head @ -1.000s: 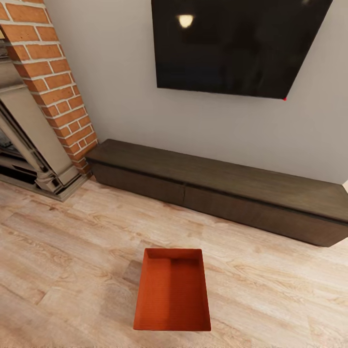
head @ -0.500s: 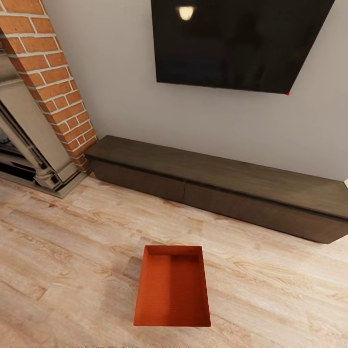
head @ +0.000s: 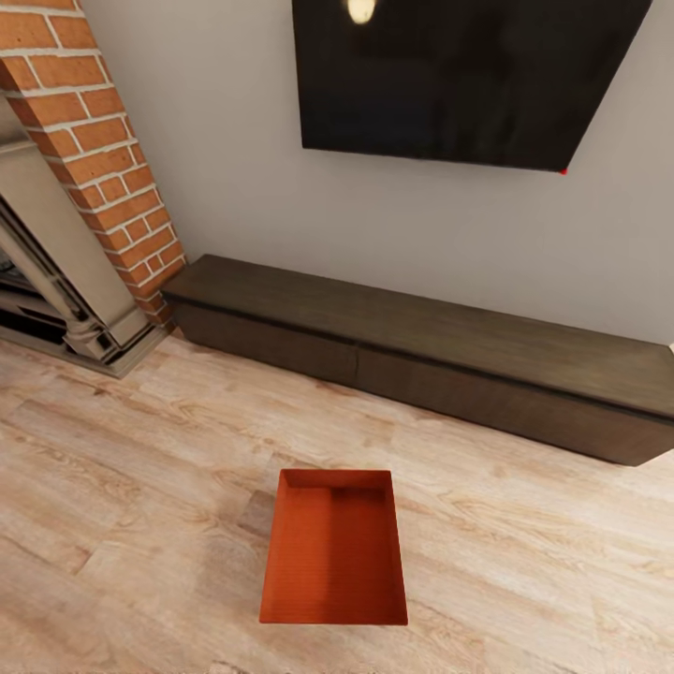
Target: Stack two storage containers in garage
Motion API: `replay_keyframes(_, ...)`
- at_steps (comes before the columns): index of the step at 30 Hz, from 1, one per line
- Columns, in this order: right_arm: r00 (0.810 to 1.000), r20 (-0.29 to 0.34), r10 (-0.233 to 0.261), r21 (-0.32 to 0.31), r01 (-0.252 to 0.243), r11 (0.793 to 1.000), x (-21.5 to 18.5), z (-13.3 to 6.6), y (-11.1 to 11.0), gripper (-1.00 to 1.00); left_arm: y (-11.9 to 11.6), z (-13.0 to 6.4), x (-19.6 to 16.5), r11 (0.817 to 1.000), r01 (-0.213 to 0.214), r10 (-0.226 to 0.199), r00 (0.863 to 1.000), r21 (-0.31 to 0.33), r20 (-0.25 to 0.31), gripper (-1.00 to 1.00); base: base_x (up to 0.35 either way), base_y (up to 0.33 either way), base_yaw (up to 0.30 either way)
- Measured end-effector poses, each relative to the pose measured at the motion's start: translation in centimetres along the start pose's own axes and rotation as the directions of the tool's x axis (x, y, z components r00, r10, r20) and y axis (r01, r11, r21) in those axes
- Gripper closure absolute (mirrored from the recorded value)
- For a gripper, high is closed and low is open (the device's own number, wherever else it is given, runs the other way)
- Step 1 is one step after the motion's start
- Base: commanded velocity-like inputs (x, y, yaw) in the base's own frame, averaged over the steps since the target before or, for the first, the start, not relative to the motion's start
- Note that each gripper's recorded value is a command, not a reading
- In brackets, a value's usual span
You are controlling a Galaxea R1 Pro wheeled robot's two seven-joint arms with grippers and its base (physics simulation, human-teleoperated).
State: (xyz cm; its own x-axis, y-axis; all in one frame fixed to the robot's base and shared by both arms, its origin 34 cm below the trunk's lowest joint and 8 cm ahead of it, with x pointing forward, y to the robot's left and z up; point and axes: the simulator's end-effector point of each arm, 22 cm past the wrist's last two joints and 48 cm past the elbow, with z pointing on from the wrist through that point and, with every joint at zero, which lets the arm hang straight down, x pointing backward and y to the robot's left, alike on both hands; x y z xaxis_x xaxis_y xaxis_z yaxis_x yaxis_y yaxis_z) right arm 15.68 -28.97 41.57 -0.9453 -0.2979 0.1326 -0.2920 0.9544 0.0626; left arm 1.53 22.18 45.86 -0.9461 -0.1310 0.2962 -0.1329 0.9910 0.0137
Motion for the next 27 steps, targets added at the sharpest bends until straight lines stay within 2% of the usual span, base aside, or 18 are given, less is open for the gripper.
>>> replay_keyframes(27,0.999,-0.041,0.002,-0.012,-0.003,1.0,1.7,0.3,0.5,-1.0,0.2,-0.1,1.6,1.0,0.001,-0.001,0.999,-0.006,-0.041,-1.0,0.0,0.0,0.0)
